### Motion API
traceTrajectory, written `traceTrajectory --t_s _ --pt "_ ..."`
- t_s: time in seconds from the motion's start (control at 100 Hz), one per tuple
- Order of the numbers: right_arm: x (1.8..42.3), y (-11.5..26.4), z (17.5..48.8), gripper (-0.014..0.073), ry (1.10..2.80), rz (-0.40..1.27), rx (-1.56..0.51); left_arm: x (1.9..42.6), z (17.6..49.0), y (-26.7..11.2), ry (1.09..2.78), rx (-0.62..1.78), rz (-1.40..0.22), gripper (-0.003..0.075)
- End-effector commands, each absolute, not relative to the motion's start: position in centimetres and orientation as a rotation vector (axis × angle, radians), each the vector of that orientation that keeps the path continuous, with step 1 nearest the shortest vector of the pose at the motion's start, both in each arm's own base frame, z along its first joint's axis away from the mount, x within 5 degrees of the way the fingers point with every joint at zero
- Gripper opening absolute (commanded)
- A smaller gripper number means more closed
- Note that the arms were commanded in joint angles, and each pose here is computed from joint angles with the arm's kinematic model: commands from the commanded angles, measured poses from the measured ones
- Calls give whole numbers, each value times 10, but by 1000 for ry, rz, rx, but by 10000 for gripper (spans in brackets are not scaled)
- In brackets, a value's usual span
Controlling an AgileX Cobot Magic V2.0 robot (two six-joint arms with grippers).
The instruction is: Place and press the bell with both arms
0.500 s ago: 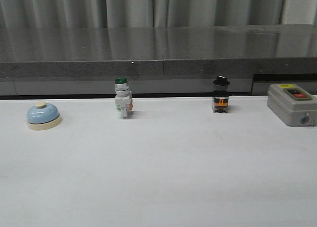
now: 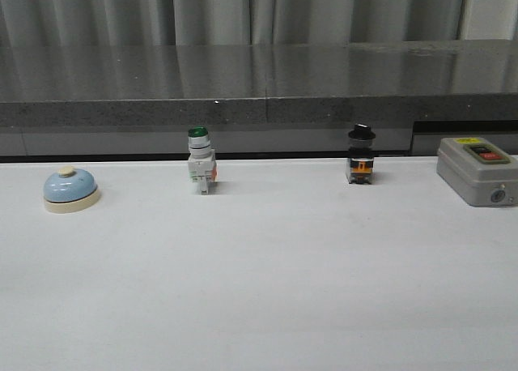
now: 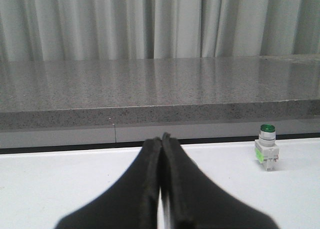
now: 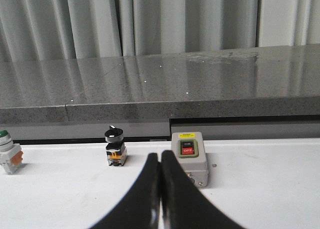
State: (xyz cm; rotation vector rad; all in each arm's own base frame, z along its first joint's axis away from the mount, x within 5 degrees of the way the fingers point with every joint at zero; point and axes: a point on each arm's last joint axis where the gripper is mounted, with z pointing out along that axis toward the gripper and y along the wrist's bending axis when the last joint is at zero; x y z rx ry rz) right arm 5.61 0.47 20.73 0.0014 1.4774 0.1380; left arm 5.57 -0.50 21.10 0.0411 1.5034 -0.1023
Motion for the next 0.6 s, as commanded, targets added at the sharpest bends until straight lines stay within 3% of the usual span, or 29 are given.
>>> traceTrajectory --t_s 0.0,0.17,0.39,0.59 --pt "53 4 220 -69 1361 138 2 54 212 -5 1424 37 -112 -20" --pt "53 4 220 -69 1361 138 2 54 229 -5 1565 13 -125 -20" --pt "53 4 220 -69 1361 138 2 68 281 -8 1634 -49 -210 -20" --pt "53 4 220 -69 1361 138 2 102 325 -13 1882 -51 -217 -20"
